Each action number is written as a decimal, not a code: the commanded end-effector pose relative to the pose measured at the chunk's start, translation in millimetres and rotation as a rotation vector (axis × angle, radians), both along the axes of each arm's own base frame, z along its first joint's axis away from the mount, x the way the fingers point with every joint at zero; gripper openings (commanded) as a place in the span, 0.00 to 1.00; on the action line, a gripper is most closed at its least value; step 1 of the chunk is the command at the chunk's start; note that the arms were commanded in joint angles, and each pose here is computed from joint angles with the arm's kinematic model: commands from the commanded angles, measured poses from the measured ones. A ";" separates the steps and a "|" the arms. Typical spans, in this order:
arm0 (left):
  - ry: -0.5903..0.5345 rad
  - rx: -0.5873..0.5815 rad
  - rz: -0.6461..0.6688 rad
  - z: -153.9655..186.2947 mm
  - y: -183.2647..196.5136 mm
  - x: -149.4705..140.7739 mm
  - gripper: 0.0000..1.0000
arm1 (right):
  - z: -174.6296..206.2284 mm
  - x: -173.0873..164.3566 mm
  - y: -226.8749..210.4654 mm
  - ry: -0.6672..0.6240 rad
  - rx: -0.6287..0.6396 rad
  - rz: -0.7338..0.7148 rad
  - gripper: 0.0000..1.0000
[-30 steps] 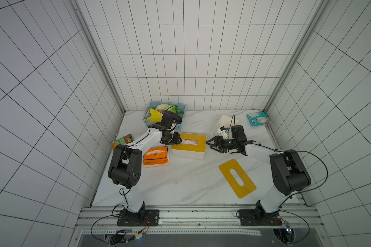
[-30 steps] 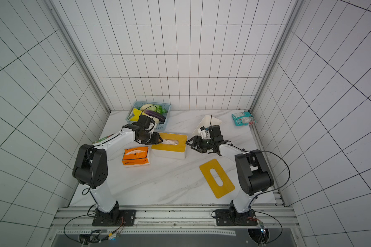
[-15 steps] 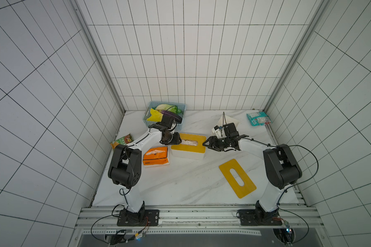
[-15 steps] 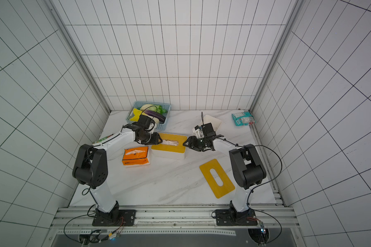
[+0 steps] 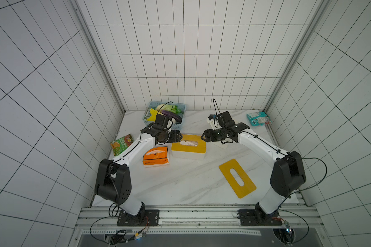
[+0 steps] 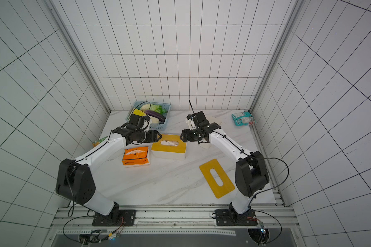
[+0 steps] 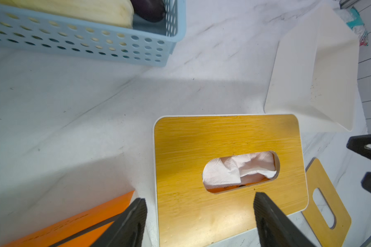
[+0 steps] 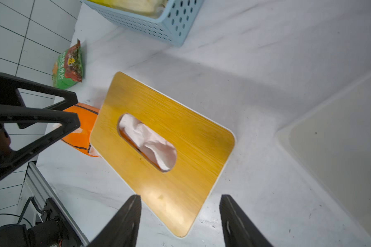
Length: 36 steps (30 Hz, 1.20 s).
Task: Put the tissue paper into the tissue box
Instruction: Close the box lid on the tissue box, then pull the paper towel from the tissue box.
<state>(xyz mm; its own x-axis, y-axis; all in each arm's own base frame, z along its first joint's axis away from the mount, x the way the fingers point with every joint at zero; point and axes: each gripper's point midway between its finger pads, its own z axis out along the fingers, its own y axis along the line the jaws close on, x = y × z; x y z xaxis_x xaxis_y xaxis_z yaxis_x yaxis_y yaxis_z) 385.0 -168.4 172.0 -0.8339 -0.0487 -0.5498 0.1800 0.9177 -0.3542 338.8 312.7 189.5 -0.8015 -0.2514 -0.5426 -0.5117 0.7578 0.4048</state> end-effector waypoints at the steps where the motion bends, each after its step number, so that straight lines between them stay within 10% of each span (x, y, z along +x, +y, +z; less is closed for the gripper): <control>1: -0.165 0.009 0.097 34.2 22.9 9.2 0.79 | -4.3 -12.4 13.2 0.005 -0.103 0.000 0.63; 11: -0.502 -0.038 0.329 101.7 89.2 -7.2 0.91 | -34.6 -11.2 79.1 -0.030 -0.208 -0.104 0.58; 36: -0.470 -0.061 0.311 98.2 87.0 -4.0 0.91 | -70.7 11.6 99.7 -0.092 -0.255 -0.215 0.45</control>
